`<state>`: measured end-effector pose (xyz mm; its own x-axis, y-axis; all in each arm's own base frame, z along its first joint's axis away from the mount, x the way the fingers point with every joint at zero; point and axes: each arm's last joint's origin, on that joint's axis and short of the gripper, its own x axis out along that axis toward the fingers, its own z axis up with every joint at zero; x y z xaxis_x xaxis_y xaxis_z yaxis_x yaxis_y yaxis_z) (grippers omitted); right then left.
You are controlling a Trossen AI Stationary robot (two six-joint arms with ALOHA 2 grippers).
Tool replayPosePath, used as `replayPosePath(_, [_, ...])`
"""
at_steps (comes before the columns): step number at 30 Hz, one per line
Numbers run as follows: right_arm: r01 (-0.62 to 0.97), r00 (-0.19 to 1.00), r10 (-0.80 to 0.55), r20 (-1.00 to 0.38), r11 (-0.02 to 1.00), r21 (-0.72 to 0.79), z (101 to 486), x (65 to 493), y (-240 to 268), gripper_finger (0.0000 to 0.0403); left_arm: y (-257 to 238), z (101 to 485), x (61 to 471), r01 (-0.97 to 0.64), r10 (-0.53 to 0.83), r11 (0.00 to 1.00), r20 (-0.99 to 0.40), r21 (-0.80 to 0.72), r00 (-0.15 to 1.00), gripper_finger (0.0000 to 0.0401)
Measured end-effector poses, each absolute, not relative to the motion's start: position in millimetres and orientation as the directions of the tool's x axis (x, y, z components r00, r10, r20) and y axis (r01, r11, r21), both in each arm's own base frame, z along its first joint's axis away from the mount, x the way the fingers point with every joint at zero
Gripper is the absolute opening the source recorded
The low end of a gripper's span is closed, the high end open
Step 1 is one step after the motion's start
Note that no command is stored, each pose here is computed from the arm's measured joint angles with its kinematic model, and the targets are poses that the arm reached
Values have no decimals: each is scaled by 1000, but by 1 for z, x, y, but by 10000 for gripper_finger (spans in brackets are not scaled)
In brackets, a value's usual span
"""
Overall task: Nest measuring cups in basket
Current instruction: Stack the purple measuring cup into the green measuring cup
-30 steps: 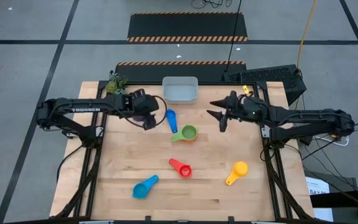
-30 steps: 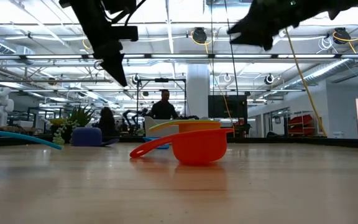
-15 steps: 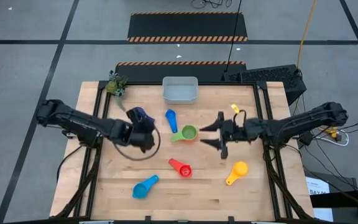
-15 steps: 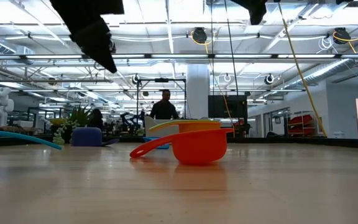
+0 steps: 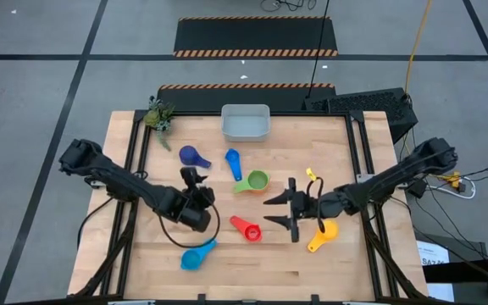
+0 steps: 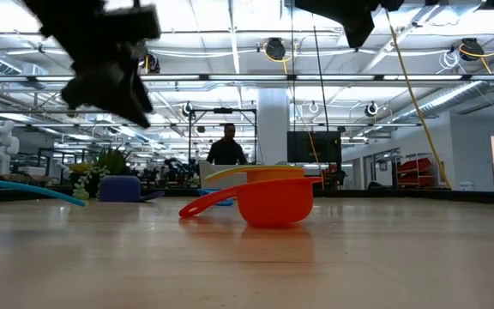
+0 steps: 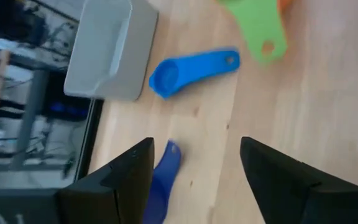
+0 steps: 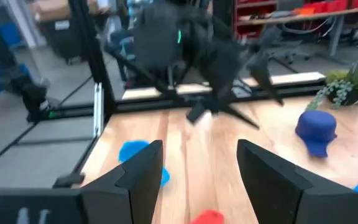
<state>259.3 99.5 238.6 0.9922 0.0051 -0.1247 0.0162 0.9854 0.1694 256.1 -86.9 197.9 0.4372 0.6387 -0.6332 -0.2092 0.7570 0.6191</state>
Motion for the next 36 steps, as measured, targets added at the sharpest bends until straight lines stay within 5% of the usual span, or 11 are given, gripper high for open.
replayPosePath(5, [71,994,-51,-98,976,205,230,266,105,201,-79,165,244,-314,687,723,-587,616,429,278])
replayPosePath(15, [150,967,-146,-206,989,3,207,269,110,201,-60,137,240,-313,681,727,-586,611,438,342])
replayPosePath(29, [96,943,-171,-287,961,-258,198,268,106,201,-11,134,251,-381,708,706,-606,597,363,342])
replayPosePath(36, [109,936,-201,-290,947,-303,197,272,97,201,1,128,257,-404,694,717,-628,567,351,301])
